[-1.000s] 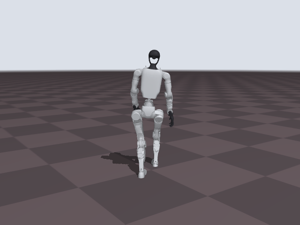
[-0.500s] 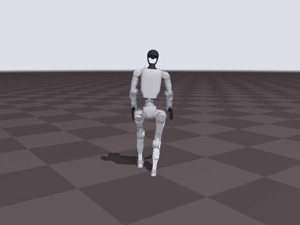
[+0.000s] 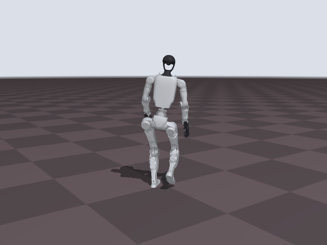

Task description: Walk

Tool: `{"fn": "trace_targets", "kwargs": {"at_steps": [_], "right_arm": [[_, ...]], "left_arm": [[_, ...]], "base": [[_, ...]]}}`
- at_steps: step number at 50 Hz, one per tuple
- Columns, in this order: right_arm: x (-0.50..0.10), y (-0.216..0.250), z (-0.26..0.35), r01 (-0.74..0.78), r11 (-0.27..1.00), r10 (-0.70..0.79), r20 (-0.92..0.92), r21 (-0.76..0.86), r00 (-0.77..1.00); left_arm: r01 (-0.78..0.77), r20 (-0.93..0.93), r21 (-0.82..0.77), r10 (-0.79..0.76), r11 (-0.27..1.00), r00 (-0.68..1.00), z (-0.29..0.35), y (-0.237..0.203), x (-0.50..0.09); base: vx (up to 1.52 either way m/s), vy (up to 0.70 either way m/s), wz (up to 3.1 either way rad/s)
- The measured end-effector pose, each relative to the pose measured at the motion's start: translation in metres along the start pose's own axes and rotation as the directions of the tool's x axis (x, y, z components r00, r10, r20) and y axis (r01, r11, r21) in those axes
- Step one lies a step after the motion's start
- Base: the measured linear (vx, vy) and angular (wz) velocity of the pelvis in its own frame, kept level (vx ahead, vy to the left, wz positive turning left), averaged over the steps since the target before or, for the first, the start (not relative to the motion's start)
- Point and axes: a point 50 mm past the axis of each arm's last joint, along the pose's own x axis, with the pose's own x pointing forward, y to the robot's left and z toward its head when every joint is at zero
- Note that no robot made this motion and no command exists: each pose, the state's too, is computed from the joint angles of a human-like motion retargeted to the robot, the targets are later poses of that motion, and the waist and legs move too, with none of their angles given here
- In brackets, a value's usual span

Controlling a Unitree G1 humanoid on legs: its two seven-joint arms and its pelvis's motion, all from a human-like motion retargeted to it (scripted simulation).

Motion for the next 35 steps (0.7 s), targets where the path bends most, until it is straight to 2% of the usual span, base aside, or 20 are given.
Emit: {"fn": "trace_targets", "kwargs": {"at_steps": [5, 10, 18, 22, 27, 35], "right_arm": [[-0.003, -0.001, -0.008, 0.023, 0.999, -0.022, -0.025, 0.029, 0.999], [-0.005, -0.003, -0.019, 0.036, 0.998, -0.034, -0.053, 0.042, 0.998], [-0.007, -0.006, -0.026, 0.059, 0.998, -0.057, -0.066, 0.026, 0.996], [0.001, -0.017, 0.001, 0.086, 0.996, -0.086, 0.032, -0.001, 0.996], [0.011, -0.029, 0.054, 0.129, 0.991, -0.119, 0.201, -0.039, 0.972], [0.009, -0.03, 0.125, 0.122, 0.992, -0.127, 0.409, 0.04, 0.903]], "left_arm": [[-0.021, 0.075, -0.036, 0.024, 0.999, 0.997, 0.025, -0.001, 0.007], [0.015, 0.144, -0.005, -0.014, 1.0, 0.99, 0.037, -0.008, 0.007], [0.086, -0.03, 0.047, -0.085, 0.995, 0.996, -0.023, -0.028, -0.018], [0.093, -0.105, 0.062, -0.086, 0.994, 0.991, -0.045, -0.027, -0.027], [0.046, -0.106, 0.024, -0.043, 0.999, 0.993, -0.045, -0.019, -0.026], [0.02, -0.112, -0.078, -0.029, 0.997, 0.993, -0.046, -0.025, -0.032]], "base": [[0.0, -0.01, -0.29], [-0.01, -0.03, -0.45], [0.01, -0.05, -0.31], [-0.06, -0.05, -0.19], [-0.02, -0.04, 0.01], [0.0, 0.0, 0.0]]}}
